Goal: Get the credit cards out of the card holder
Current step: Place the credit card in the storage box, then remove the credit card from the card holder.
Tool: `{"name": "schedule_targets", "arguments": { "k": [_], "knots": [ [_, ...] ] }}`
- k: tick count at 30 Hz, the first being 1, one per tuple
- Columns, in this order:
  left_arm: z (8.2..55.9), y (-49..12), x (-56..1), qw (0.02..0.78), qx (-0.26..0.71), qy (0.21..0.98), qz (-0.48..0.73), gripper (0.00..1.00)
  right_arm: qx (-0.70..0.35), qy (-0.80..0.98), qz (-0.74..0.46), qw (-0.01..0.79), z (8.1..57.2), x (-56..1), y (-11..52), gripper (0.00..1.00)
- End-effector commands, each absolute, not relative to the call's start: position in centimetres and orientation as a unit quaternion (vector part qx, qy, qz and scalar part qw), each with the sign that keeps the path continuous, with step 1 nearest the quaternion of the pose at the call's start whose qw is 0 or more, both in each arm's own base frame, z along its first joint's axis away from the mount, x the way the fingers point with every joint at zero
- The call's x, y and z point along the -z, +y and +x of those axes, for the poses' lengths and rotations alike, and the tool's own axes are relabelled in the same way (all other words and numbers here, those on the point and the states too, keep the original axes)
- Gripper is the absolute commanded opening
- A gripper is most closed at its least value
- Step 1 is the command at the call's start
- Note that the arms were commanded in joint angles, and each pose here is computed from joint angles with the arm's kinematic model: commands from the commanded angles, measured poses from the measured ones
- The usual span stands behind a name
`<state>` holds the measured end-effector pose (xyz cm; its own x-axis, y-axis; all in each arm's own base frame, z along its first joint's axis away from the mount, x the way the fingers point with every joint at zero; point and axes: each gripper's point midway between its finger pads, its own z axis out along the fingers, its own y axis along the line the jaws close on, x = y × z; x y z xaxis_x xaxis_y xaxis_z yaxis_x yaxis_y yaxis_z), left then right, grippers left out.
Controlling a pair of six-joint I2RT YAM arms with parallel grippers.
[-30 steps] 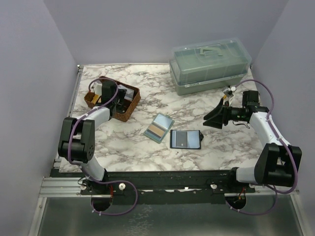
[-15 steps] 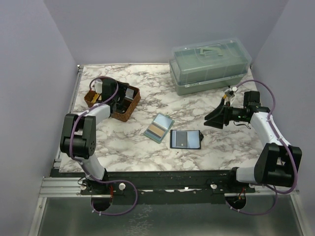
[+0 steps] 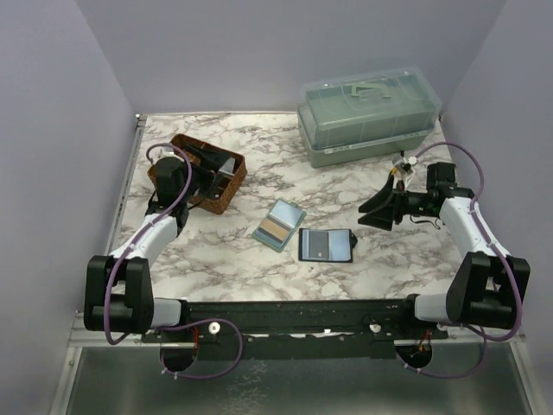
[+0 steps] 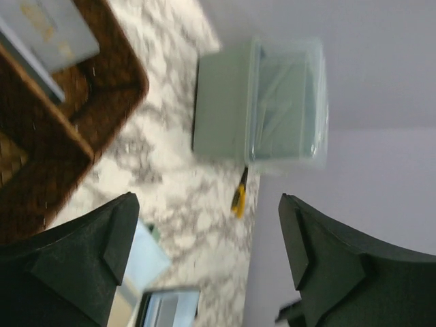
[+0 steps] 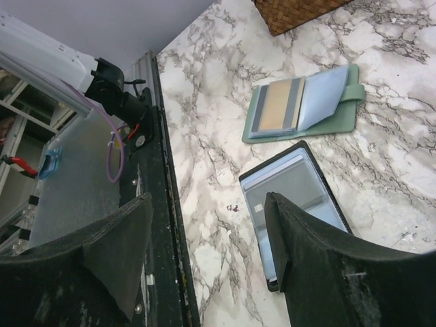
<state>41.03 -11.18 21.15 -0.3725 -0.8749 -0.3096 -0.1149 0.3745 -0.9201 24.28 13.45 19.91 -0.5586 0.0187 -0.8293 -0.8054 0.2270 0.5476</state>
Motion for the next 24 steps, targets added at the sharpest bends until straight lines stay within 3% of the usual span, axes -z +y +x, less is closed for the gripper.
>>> {"name": "schedule_targets", "arguments": {
  "k": [1,3,6,11,15,21,24],
  "knots": [
    [35.3,-16.9,-21.5,0.341,0.551,0.732,-0.211,0.85,-0.548,0.668,-0.309,0.398,23.8,-20.3,13.5,0.73],
    [32.9,-18.8,-22.0,0.328,0.564,0.739,-0.171,0.82,-0.547,0.665,-0.314,0.400,23.6,-19.8,13.6,0.76],
    [29.0,-22.1,-20.9,0.307,0.552,0.766,-0.121,0.82,-0.554,0.664,-0.313,0.392,23.2,-19.0,13.9,0.88],
    [23.2,-26.6,-17.4,0.268,0.526,0.802,-0.089,0.80,-0.560,0.682,-0.340,0.325,22.5,-16.4,16.6,0.86],
    [20.4,-29.1,-14.8,0.252,0.507,0.821,-0.072,0.78,-0.547,0.719,-0.324,0.280,23.0,-13.9,18.0,0.76],
    [20.0,-32.8,-12.2,0.244,0.507,0.826,-0.038,0.67,-0.512,0.777,-0.273,0.245,24.8,-10.9,18.1,0.47],
    [21.0,-34.1,-10.8,0.243,0.501,0.830,-0.022,0.56,-0.495,0.797,-0.263,0.226,25.3,-9.4,18.2,0.34]
  ]
}}
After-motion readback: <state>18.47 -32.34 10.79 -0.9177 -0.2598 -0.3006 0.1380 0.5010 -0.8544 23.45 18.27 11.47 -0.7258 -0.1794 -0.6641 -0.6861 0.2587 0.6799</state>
